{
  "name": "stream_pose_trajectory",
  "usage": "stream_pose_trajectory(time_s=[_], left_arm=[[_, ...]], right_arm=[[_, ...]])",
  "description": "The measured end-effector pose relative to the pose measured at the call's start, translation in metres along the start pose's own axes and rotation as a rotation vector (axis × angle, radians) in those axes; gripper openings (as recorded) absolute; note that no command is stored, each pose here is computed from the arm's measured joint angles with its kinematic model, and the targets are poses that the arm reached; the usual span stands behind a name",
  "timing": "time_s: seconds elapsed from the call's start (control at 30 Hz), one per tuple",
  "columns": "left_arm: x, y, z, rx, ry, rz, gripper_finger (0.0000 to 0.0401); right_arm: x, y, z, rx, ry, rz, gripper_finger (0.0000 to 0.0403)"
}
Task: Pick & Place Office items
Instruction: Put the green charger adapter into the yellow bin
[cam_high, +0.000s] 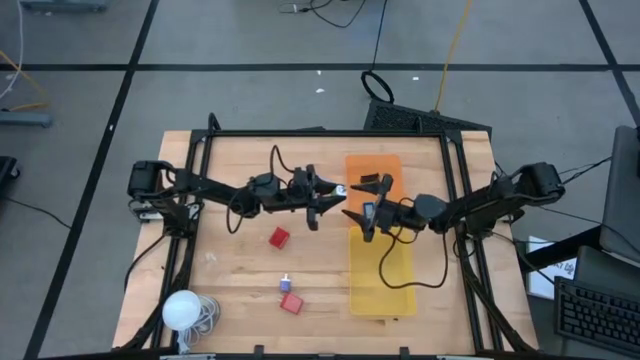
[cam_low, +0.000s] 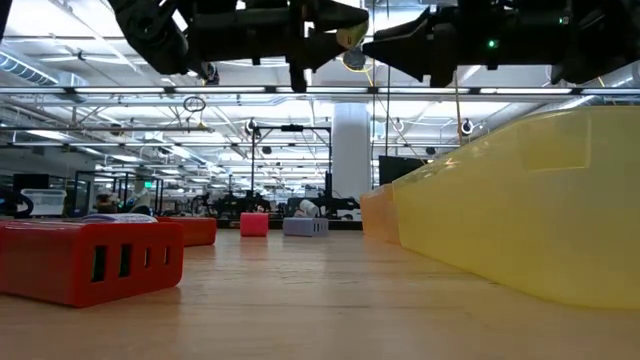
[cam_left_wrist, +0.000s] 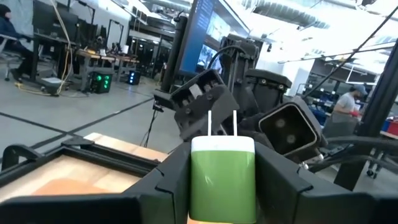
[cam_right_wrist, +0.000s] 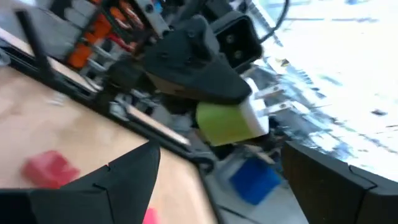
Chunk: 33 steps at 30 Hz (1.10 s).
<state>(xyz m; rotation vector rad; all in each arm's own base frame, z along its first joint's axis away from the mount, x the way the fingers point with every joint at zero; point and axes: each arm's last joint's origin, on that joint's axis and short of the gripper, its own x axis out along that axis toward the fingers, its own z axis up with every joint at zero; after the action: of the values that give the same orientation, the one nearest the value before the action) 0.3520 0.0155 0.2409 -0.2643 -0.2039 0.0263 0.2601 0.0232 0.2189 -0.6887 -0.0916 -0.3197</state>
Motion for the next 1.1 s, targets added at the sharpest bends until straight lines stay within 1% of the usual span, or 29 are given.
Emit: stream_pose_trajectory(time_s=[0.07,0.13,0.23,0.37,0.43,0.57,0.73,0.97,1.1], left_arm=[[0.001,0.000,0.001,0.000,-0.005,-0.001,0.0142],[0.001,0.000,0.001,-0.003,-0.004,-0.001,0.0141],[0.001,0.000,0.001,-0.026,-0.004,-0.001,0.0134],[0.001,0.000,0.001,-0.066,-0.002,0.002,0.0134],[0.001,0.000,0.001,-0.084,-0.004,0.022,0.0135],[0.001,0.001,0.000,-0.086,-0.001,0.045,0.0141],[0.001,0.001,0.000,-0.105,-0.002,0.045,0.0135],[0.001,0.000,0.000,-0.150,-0.004,0.041,0.0142],[0.004,-0.003,0.001,-0.158,0.012,0.036,0.0134]], right_arm=[[-0.001,-0.003,0.003,-0.036,-0.012,-0.044,0.0320],[-0.001,-0.004,0.006,-0.070,-0.036,-0.065,0.0320],[0.000,-0.004,0.007,-0.105,-0.052,-0.049,0.0320],[0.006,-0.004,0.010,-0.117,-0.034,-0.024,0.0320],[0.009,-0.004,0.013,-0.121,-0.029,-0.018,0.0320],[0.014,-0.007,0.018,-0.118,-0.040,-0.031,0.0320],[0.018,-0.008,0.022,-0.144,-0.038,-0.030,0.0320],[0.022,-0.007,0.015,-0.153,-0.001,-0.016,0.0320],[0.024,-0.004,0.012,-0.154,-0.018,-0.011,0.0320]])
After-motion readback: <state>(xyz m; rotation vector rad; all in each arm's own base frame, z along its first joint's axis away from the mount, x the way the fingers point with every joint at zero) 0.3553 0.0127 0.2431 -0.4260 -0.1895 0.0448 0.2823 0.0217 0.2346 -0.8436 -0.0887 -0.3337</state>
